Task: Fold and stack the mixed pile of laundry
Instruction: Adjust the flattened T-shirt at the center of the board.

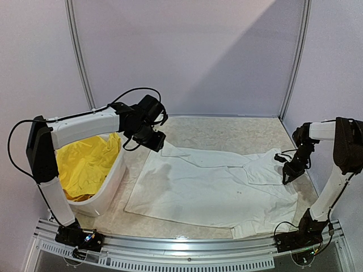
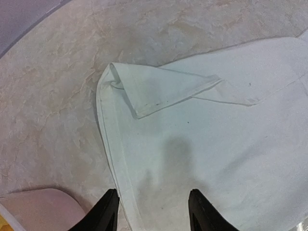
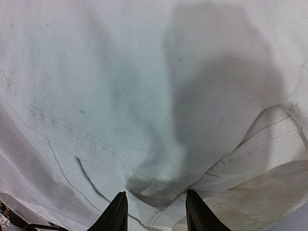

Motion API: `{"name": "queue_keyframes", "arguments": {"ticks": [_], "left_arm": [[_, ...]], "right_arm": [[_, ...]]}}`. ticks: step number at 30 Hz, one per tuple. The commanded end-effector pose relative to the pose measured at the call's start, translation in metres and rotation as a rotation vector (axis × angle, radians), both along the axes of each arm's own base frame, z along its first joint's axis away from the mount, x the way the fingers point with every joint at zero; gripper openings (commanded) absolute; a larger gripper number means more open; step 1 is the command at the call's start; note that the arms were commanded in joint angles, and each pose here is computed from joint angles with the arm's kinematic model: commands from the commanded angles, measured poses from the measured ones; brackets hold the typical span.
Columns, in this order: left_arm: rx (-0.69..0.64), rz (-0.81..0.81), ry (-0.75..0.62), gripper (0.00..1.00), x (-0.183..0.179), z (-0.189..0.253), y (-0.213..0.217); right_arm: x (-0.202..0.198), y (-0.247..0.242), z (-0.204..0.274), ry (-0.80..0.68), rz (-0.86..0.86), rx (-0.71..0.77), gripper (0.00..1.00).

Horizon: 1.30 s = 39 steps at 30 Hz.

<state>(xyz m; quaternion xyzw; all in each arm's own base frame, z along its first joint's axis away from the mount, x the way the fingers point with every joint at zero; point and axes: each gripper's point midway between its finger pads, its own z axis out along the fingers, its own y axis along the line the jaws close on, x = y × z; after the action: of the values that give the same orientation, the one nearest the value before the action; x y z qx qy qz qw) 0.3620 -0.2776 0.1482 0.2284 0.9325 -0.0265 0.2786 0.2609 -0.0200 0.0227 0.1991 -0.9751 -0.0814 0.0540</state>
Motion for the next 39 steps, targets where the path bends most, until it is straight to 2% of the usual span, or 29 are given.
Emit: {"name": "queue_keyframes", "arguments": {"ticks": [1, 8, 15, 24, 30, 39], "left_arm": [[0.002, -0.014, 0.012, 0.51, -0.008, -0.001, -0.004], [0.008, -0.015, 0.015, 0.50, -0.010, -0.003, -0.003], [0.014, -0.014, 0.016, 0.51, -0.011, -0.004, -0.001], [0.034, -0.022, 0.004, 0.51, -0.008, -0.006, -0.001], [0.170, 0.023, -0.028, 0.52, 0.018, -0.014, 0.016], [0.143, 0.115, 0.127, 0.54, 0.061, -0.053, 0.013]], "right_arm": [[-0.003, 0.004, -0.007, 0.021, -0.014, 0.025, 0.41], [0.000, 0.006, -0.004, 0.025, -0.024, 0.042, 0.33], [0.006, 0.006, 0.011, -0.009, -0.033, 0.042, 0.13], [0.018, -0.001, 0.037, -0.075, -0.046, -0.001, 0.01], [0.045, -0.005, 0.070, -0.201, -0.061, -0.018, 0.00], [0.083, 0.009, 0.099, -0.348, -0.128, 0.082, 0.00]]}}
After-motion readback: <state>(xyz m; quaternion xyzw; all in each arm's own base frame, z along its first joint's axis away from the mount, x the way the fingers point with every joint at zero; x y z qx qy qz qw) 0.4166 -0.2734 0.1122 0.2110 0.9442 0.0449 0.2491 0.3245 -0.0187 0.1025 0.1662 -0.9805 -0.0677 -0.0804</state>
